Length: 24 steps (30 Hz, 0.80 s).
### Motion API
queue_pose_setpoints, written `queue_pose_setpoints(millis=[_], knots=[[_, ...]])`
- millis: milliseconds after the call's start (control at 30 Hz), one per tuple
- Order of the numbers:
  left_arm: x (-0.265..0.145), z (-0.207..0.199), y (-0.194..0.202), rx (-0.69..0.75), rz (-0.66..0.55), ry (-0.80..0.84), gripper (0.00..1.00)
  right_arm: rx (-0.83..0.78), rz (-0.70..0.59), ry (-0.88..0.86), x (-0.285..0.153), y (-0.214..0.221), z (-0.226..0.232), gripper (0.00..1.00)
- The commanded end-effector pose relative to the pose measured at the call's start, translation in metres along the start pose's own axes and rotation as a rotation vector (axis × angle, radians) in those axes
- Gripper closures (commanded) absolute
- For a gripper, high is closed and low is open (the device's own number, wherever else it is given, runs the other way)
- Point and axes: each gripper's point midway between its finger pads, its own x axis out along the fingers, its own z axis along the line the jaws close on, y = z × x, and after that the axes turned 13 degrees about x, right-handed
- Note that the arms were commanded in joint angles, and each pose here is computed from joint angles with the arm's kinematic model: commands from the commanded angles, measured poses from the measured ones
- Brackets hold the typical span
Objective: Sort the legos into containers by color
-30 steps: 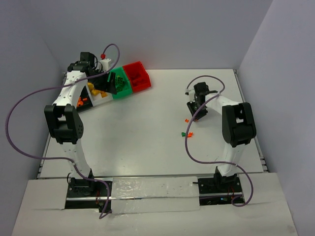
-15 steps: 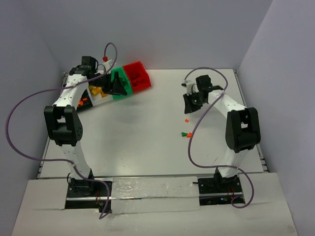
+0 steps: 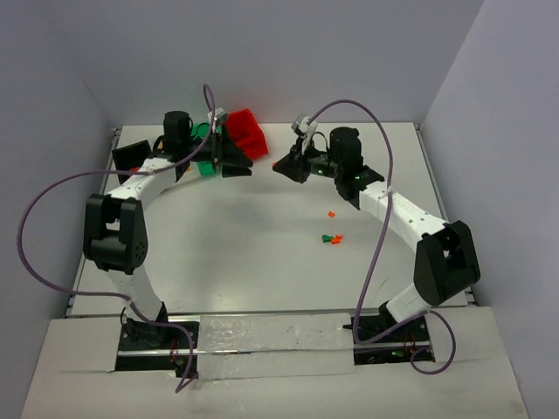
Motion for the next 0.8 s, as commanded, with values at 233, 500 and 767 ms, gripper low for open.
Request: queue_pose_setpoints(millis=[233, 500, 767], knots=[[-0.006, -0.068, -0.046, 0.127, -0.173, 0.157, 0.26, -0.016, -0.179, -0.083, 0.011, -0.045, 0.032, 1.0], [0.005, -0.061, -0.048, 0.078, -0.156, 0.162, 0.33, -0.03, -0.2, -0.093, 0.014, -0.05, 0.042, 1.0], [0.013, -0.057, -0.044, 0.046, -0.113, 0.163, 0.33, -0.066, -0.212, -0.08, 0.016, -0.054, 0.042, 1.0]])
